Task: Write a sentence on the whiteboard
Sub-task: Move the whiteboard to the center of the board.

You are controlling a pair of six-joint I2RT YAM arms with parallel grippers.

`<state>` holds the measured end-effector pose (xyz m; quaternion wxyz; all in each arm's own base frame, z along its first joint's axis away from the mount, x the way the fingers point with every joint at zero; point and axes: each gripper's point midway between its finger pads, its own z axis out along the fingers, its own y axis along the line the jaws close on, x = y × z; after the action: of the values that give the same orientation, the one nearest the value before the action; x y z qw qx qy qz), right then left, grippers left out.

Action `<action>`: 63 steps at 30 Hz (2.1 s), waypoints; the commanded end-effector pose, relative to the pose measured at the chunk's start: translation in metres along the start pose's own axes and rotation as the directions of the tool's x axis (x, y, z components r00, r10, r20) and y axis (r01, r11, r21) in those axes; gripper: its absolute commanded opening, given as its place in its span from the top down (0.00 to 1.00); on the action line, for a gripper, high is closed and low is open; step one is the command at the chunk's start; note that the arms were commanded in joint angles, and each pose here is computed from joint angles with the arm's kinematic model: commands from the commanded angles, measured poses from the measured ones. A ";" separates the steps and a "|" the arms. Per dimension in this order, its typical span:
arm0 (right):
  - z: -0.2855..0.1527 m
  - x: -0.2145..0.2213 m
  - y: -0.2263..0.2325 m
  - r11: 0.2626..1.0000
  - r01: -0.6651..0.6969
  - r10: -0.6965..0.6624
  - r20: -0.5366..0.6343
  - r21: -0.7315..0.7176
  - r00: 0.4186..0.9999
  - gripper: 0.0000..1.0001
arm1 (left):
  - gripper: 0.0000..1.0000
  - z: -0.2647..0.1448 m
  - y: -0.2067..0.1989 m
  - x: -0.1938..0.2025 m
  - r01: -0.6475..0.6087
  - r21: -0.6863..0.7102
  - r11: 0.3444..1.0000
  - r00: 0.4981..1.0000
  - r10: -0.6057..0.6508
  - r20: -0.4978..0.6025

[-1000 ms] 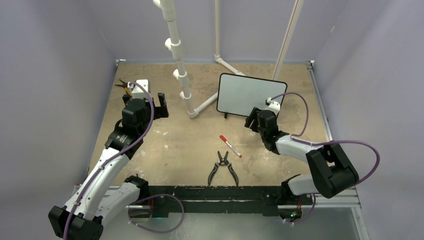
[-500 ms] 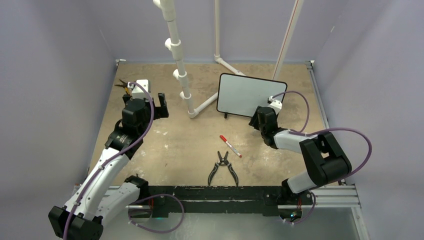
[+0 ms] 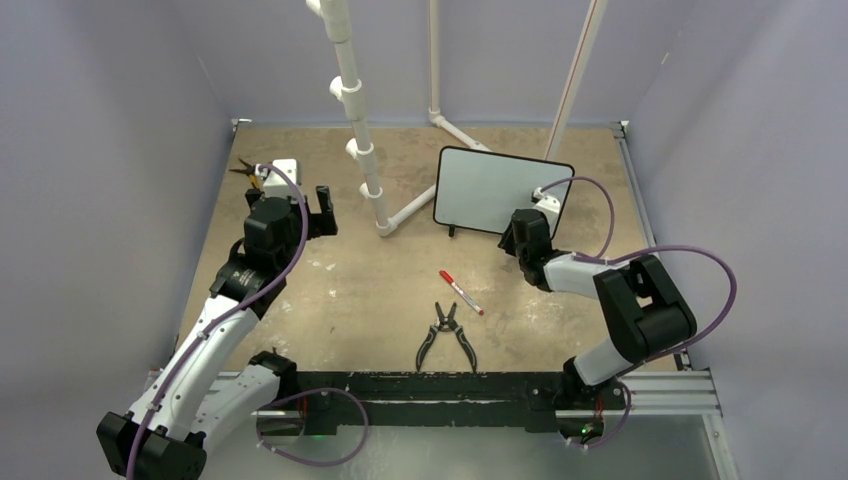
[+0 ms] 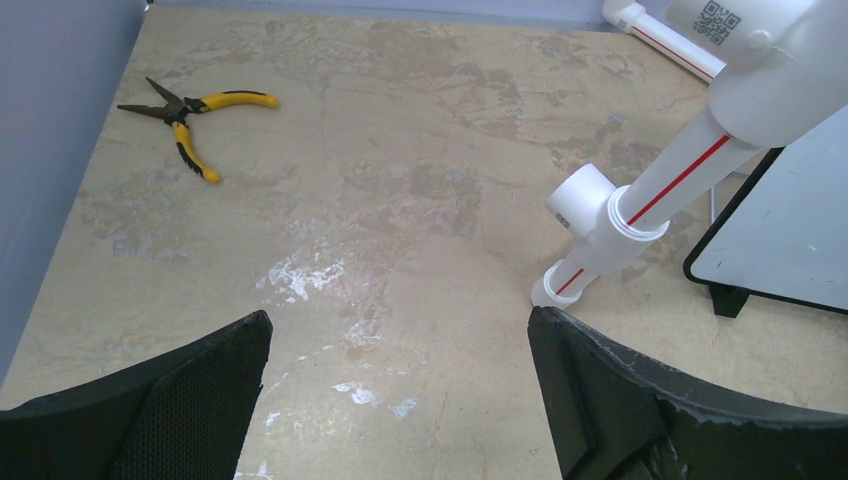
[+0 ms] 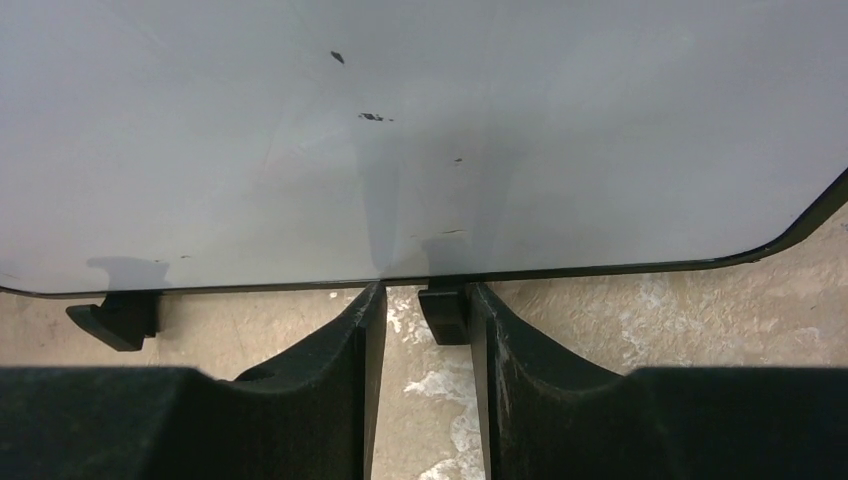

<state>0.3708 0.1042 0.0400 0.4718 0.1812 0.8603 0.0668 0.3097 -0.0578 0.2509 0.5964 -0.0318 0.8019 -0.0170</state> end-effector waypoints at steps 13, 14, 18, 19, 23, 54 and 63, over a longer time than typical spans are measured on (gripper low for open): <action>0.010 -0.009 0.004 0.999 0.014 -0.014 -0.002 0.032 1.000 0.77 | 0.01 0.000 0.005 -0.007 0.002 -0.019 1.000 1.000 -0.001 0.026; 0.010 -0.010 0.002 0.999 0.017 -0.017 0.004 0.038 1.000 0.79 | 0.01 0.000 0.004 -0.007 0.003 -0.018 1.000 1.000 -0.002 0.027; 0.009 -0.010 0.002 0.999 0.025 -0.025 0.006 0.030 1.000 0.94 | 0.01 0.001 0.004 -0.007 0.002 -0.017 1.000 1.000 -0.002 0.027; 0.008 -0.010 0.003 0.999 0.027 -0.027 0.005 0.027 1.000 1.00 | 0.01 0.001 0.004 -0.006 0.002 -0.016 1.000 1.000 -0.002 0.026; 0.007 -0.006 0.004 0.999 0.044 -0.044 -0.011 0.009 0.999 1.00 | 0.01 0.001 0.003 -0.006 0.001 -0.014 1.000 1.000 0.000 0.023; -0.059 0.056 0.094 0.879 0.229 -0.295 -0.101 -0.417 0.950 1.00 | 0.02 -0.002 0.001 -0.008 -0.003 0.008 1.000 0.999 0.002 0.046; -0.077 0.066 0.109 0.825 0.285 -0.360 -0.067 -0.487 0.930 1.00 | 0.02 -0.003 0.002 -0.009 -0.003 0.007 1.000 0.999 0.003 0.052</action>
<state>0.3074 0.1912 0.0305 0.4151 -0.0383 0.9005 0.1235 0.3080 -0.0569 0.2494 0.5982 -0.0295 0.8006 -0.0161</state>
